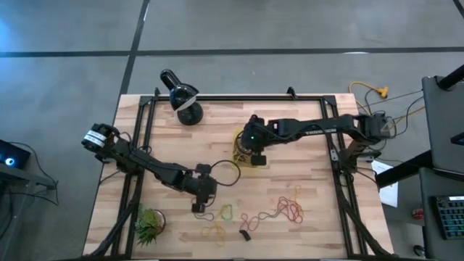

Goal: Pick and place rubber bands into bin
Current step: Put the red rubber band into the yellow bin, then put the blue rubber band into the yellow bin

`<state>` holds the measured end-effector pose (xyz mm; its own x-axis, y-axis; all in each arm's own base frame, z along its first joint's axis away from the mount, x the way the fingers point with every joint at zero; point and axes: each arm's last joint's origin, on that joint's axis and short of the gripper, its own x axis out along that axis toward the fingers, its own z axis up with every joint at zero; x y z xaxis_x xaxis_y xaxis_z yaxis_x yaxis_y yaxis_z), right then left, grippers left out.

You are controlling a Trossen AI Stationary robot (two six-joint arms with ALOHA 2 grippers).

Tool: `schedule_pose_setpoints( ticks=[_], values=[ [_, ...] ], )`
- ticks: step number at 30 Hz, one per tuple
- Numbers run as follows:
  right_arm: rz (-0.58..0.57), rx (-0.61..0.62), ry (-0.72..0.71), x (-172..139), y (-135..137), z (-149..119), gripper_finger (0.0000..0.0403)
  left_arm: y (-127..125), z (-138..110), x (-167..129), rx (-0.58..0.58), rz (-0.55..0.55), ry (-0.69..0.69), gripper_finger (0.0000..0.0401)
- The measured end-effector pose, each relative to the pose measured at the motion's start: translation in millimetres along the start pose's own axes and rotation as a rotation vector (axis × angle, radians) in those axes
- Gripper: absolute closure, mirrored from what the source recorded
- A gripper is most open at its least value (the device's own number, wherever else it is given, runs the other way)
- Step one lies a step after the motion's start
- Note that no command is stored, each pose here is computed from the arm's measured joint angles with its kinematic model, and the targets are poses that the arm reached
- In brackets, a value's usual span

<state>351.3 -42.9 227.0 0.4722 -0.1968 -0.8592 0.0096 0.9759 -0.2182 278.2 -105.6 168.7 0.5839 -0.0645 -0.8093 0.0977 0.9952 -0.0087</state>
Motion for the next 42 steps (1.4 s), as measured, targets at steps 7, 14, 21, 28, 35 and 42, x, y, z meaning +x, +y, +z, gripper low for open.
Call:
schedule_pose_setpoints(
  ticks=[7,14,21,28,35,42],
  values=[
    [0.015,0.036,-0.025,5,0,1,0.0277,-13,-3,-2,-0.042,-0.156,0.042,0.0241],
    [0.208,0.035,-0.059,4,10,2,0.0231,-30,-7,-5,-0.034,-0.207,0.043,0.0241],
    [0.265,-0.03,-0.054,3,36,2,0.0233,-39,-8,-1,-0.037,-0.184,0.012,0.0241],
    [0.305,-0.104,-0.055,-2,65,2,0.0248,-44,-14,11,-0.045,-0.165,0.041,0.0241],
    [0.336,-0.163,-0.061,-8,92,1,0.0265,-49,-19,20,-0.071,-0.163,0.069,0.0241],
    [0.357,-0.132,-0.02,-13,110,-3,0.0281,-54,-21,21,-0.085,-0.153,0.07,0.0241]
  ],
)
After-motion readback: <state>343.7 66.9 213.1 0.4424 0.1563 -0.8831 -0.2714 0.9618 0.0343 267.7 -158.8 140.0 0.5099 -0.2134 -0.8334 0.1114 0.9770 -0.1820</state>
